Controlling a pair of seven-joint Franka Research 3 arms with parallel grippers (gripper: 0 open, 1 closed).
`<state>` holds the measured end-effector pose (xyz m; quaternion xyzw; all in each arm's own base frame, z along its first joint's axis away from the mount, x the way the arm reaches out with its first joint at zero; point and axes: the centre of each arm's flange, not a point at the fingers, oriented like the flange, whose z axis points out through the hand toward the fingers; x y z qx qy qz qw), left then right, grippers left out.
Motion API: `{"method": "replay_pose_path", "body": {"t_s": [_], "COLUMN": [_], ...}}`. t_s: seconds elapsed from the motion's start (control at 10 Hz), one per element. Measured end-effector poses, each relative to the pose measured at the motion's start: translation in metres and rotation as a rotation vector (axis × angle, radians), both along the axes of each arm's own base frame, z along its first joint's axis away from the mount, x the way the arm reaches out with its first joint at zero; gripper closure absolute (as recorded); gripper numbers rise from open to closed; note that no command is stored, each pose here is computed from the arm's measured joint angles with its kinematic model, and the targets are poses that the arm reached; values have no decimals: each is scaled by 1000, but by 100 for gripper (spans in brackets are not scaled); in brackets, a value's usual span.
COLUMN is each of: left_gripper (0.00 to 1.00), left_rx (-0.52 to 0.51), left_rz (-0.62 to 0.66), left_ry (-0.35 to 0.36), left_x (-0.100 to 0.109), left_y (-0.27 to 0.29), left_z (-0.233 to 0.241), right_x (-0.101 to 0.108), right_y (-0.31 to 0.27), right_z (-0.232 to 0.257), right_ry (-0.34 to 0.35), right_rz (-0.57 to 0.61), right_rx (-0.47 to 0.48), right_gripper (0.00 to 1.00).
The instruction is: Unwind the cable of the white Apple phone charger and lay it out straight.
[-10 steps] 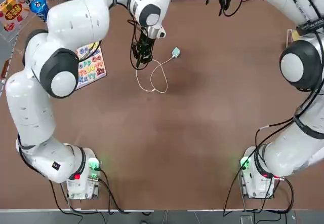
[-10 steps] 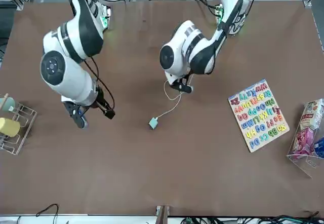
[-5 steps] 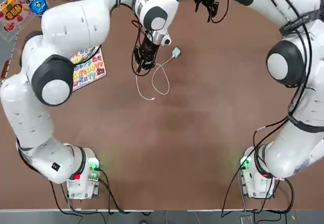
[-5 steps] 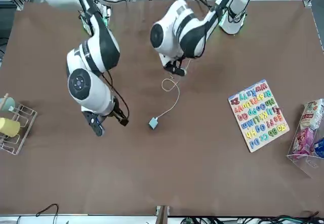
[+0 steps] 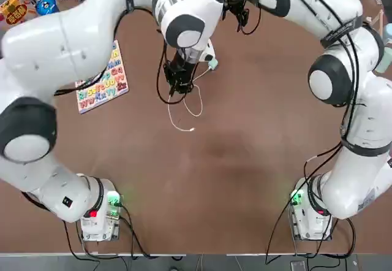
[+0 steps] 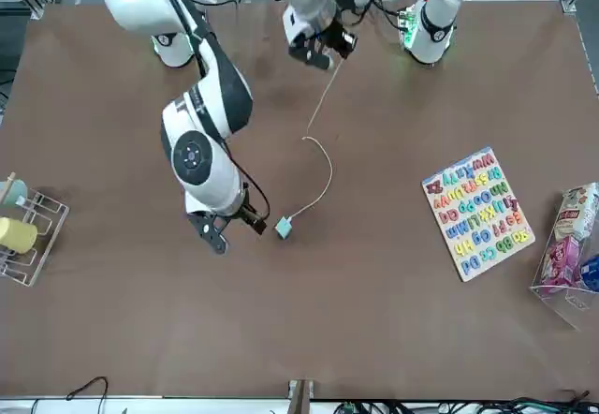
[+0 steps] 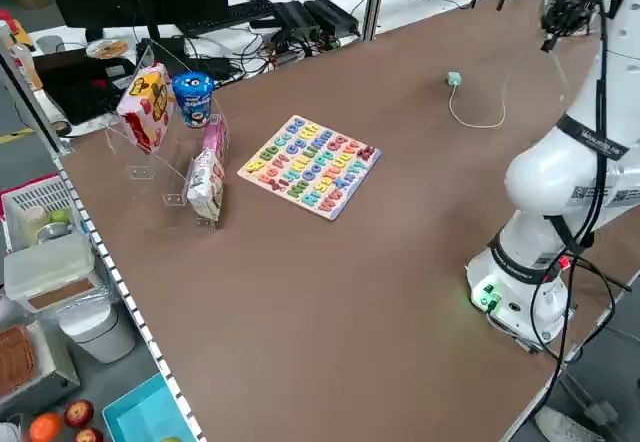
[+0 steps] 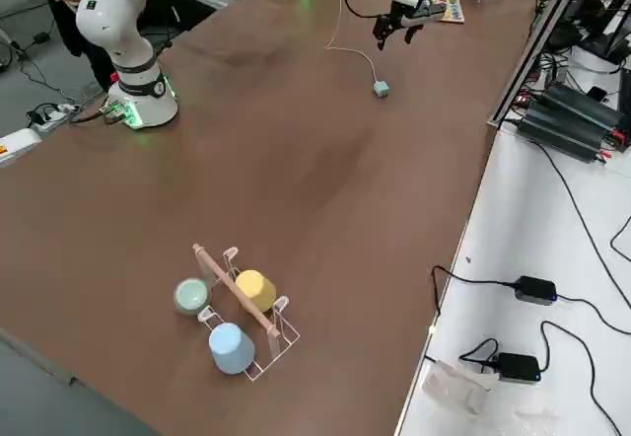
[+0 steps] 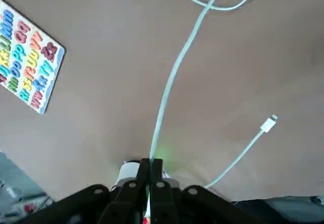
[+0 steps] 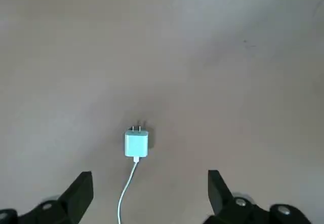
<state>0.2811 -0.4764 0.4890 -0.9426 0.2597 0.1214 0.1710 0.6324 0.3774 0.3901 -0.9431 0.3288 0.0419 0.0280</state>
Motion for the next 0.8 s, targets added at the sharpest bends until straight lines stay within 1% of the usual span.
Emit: {"method": "replay_pose_path", "body": {"t_s": [0.1, 0.3, 0.5, 0.6, 0.8], "left_gripper": [96, 96, 96, 96, 96], "left_rx": [-42, -92, -93, -92, -84], "left_rz": [-16, -40, -72, -83, -97], "left_ry": [-17, -33, -54, -65, -77], "left_x": [-22, -65, -117, -138, -167], "left_y": [-3, -12, -25, -31, -37], "left_z": [12, 33, 36, 30, 20], "right_x": [-1, -8, -19, -24, -29], "right_y": [11, 36, 60, 69, 81], "right_z": [-15, -55, -100, -119, -142], "right_ry": [-9, -23, -31, -33, -42], "right_rz": [15, 55, 91, 95, 66], "right_rx": [-4, -22, -51, -65, -64], "right_gripper": [0, 0, 0, 0, 0]}}
